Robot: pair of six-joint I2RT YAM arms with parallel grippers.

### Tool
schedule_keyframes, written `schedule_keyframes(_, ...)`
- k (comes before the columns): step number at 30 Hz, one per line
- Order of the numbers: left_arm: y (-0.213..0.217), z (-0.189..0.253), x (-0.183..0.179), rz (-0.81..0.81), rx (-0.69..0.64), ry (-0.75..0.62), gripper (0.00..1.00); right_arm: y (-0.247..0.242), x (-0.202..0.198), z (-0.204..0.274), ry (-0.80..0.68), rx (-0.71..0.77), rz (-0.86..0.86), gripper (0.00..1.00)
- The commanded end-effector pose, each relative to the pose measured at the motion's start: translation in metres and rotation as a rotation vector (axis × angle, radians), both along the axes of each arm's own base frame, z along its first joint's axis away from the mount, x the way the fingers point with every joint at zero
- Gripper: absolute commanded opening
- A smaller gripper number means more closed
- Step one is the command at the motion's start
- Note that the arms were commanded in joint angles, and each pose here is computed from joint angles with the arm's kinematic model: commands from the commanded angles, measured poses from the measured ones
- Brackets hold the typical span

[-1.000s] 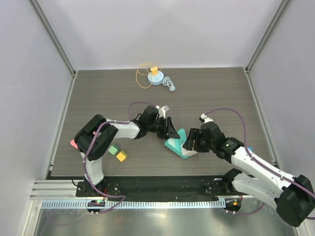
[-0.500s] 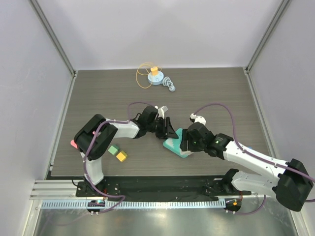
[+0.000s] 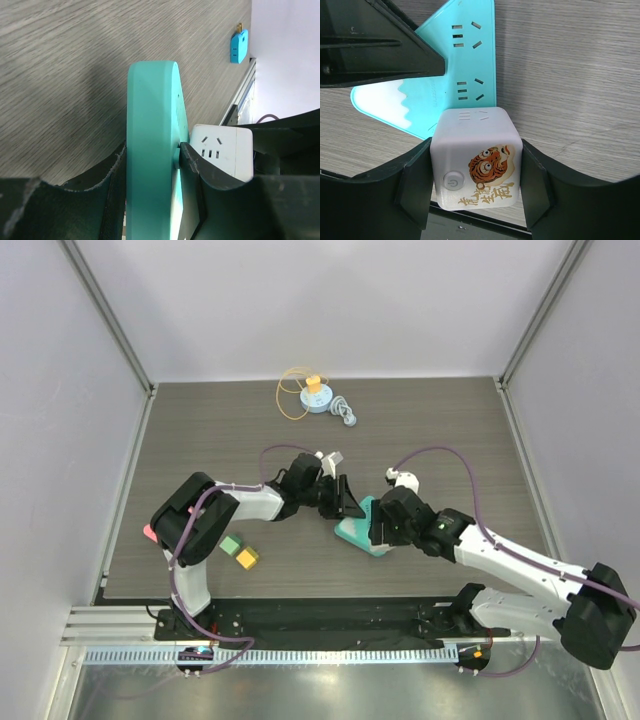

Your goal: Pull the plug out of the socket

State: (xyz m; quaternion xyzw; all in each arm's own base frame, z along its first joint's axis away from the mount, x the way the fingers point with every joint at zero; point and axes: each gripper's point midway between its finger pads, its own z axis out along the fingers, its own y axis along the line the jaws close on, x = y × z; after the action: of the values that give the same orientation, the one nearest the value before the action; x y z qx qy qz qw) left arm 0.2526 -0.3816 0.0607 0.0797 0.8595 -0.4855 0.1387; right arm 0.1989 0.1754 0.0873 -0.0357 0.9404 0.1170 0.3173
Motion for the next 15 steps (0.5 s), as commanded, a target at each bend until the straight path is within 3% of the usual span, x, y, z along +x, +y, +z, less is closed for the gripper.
schedule_keyframes(1, 0.018, -0.034, -0.023, -0.047, 0.134, 0.027, 0.0, -0.022, 0.049, 0.062, -0.247, 0.018, -0.158, 0.01)
schedule_keyframes(6, 0.019, -0.034, -0.024, -0.047, 0.136, 0.026, 0.0, -0.038, 0.053, 0.067, -0.232, 0.085, -0.189, 0.01)
schedule_keyframes(11, 0.02, -0.036, -0.022, -0.032, 0.154, 0.027, 0.0, -0.041, 0.05, 0.069, -0.201, 0.269, -0.174, 0.01)
schedule_keyframes(15, 0.019, -0.036, -0.021, -0.032, 0.153, 0.024, 0.0, -0.043, 0.05, 0.066, -0.191, 0.272, -0.19, 0.01)
